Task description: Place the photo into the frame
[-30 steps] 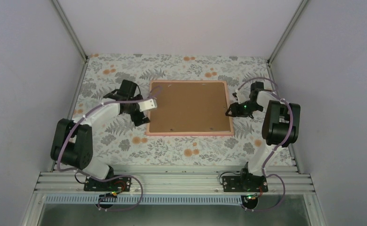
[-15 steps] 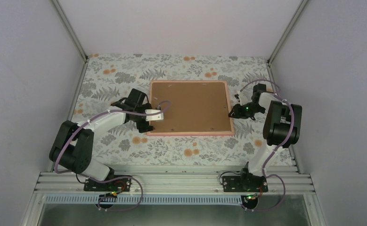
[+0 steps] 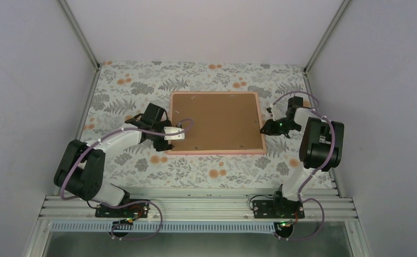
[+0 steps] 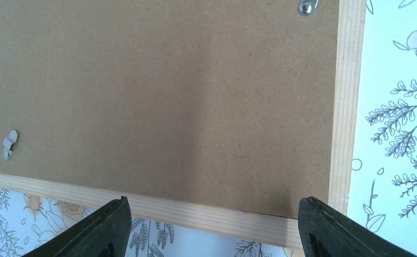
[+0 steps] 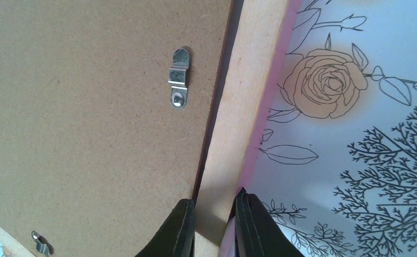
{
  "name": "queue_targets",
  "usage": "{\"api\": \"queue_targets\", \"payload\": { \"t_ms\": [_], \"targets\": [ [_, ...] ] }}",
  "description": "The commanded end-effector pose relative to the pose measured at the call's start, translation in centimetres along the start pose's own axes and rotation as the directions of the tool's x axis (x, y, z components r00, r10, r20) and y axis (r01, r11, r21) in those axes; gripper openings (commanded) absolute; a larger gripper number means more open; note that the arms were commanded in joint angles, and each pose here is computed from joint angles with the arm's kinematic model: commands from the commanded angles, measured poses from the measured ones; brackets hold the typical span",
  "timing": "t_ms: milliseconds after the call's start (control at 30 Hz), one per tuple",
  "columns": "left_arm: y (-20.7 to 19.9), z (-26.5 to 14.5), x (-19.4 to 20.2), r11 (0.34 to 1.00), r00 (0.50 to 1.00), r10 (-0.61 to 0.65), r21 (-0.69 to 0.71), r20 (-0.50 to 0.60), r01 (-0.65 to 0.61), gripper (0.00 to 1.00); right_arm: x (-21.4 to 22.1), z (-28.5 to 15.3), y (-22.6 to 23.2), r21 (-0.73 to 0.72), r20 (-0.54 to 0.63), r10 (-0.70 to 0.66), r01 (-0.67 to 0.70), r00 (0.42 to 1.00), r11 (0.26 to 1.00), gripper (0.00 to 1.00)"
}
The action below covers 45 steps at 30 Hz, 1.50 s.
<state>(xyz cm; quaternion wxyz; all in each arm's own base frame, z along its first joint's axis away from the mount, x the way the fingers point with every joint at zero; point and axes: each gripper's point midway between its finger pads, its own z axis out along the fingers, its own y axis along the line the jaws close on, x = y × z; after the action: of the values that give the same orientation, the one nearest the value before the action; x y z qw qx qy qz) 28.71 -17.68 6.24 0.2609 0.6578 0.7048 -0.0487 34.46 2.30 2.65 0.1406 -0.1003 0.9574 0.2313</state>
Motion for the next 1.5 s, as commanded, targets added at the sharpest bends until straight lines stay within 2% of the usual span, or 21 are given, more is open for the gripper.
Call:
{"api": "queue_targets", "payload": {
  "t_ms": [0,367,633,800,1000,1167,1233,1333,1400,1467],
  "targets": [
    [-0.2,-0.3,-0.5,0.998,0.998,0.06,-0.026,0.017,-0.059,0.77,2.6,0.8,-2.3,0.101,-0.081,-0.017,0.025,0.997,0.995,0.12],
    [-1.6,1.1,-1.2,0.992,0.992,0.127,-0.028,-0.003,-0.127,0.69,3.1,1.0,-2.6,0.117,-0.091,-0.018,0.028,0.996,0.993,0.06],
    [-2.3,2.2,-1.6,0.99,0.99,0.137,-0.021,-0.015,-0.137,0.68,3.3,1.2,-3.2,0.14,-0.096,-0.019,0.032,0.995,0.99,0.04],
    [-2.2,3.0,-0.7,0.99,0.989,0.136,-0.029,-0.065,-0.138,0.67,3.4,1.2,-3.3,0.149,-0.102,-0.039,0.054,0.994,0.987,0.04],
    [-1.8,2.2,0.6,0.987,0.983,0.144,-0.057,-0.11,-0.151,0.59,3.5,1.1,-3.9,0.178,-0.111,-0.078,0.097,0.991,0.979,0.04],
    [-0.4,1.7,1.6,0.994,0.988,0.083,-0.064,-0.131,-0.092,0.56,3.5,1.2,-4.0,0.178,-0.114,-0.096,0.115,0.989,0.977,0.04],
    [-0.6,1.0,0.7,0.996,0.993,0.077,-0.031,-0.087,-0.08,0.56,3.2,1.1,-3.5,0.153,-0.105,-0.096,0.112,0.99,0.982,0.04],
    [-0.5,-0.9,-2.2,0.998,0.998,0.053,0.012,0.037,-0.053,0.57,2.4,0.6,-1.9,0.095,-0.074,-0.121,0.128,0.99,0.987,0.04],
    [1.0,-1.7,-3.6,1.0,0.997,-0.015,0.002,0.077,0.015,0.57,2.5,0.6,-0.8,0.06,-0.069,-0.139,0.143,0.988,0.988,0.05],
    [3.7,-1.4,-3.9,0.987,0.984,-0.16,-0.017,0.083,0.162,0.57,3.0,0.9,0.3,0.03,-0.077,-0.142,0.145,0.987,0.989,0.05]
  ]
}}
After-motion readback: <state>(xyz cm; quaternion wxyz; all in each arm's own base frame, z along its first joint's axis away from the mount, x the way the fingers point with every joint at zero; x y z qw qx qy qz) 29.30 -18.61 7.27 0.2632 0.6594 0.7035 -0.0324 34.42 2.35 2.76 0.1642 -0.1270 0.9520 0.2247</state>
